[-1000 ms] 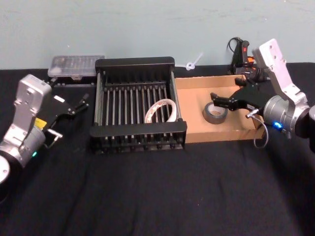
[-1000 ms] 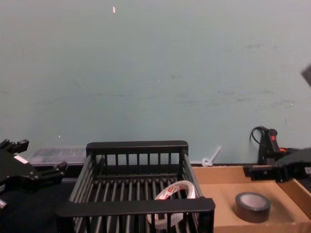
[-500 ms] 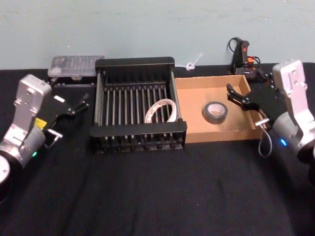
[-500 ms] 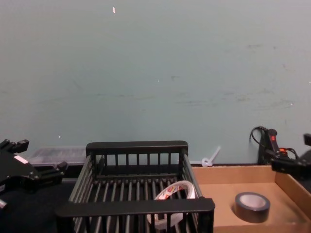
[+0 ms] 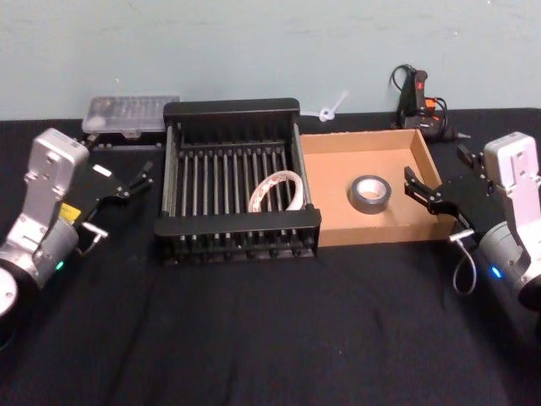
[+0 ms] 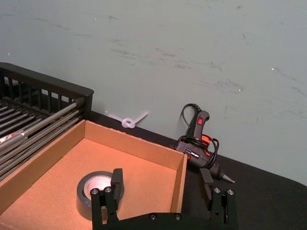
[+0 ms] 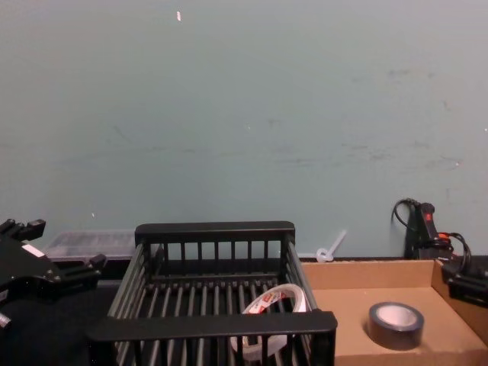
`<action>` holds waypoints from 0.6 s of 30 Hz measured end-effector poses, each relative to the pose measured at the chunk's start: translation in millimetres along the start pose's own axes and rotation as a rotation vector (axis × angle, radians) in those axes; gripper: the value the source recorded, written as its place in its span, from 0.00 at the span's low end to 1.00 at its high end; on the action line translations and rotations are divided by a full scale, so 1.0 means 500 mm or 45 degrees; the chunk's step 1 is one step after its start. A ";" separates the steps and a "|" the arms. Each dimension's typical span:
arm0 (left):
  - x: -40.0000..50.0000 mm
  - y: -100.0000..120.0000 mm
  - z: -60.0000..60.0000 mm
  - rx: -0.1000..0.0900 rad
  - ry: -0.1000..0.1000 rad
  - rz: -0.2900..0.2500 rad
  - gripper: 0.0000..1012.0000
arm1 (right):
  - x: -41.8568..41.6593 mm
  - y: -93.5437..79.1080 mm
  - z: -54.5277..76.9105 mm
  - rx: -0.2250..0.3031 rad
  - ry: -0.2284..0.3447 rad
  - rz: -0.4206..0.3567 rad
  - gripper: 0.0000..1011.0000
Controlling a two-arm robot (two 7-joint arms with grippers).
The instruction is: Pick up the white tape and place it into the black box , Pick up the silver tape and place it into the brown box.
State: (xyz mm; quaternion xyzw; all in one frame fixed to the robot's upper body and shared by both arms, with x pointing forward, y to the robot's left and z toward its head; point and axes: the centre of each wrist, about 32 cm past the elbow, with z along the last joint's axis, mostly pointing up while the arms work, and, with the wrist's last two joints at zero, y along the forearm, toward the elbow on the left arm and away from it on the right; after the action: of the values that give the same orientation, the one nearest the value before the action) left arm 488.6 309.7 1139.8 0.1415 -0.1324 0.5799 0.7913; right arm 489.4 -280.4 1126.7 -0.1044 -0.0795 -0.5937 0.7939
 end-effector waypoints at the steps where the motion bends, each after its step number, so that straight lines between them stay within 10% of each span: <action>1: 0.000 0.000 0.000 0.000 0.000 0.000 0.99 | 0.000 0.000 0.000 0.000 0.000 0.000 0.99; 18: 0.000 0.000 0.000 0.000 0.000 0.000 0.99 | 0.000 0.001 0.001 0.000 -0.005 0.006 0.99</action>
State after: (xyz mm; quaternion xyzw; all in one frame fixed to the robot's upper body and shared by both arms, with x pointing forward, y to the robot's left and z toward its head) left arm 488.6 309.7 1139.8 0.1415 -0.1325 0.5799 0.7913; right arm 489.8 -280.1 1127.0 -0.1057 -0.0807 -0.5915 0.7952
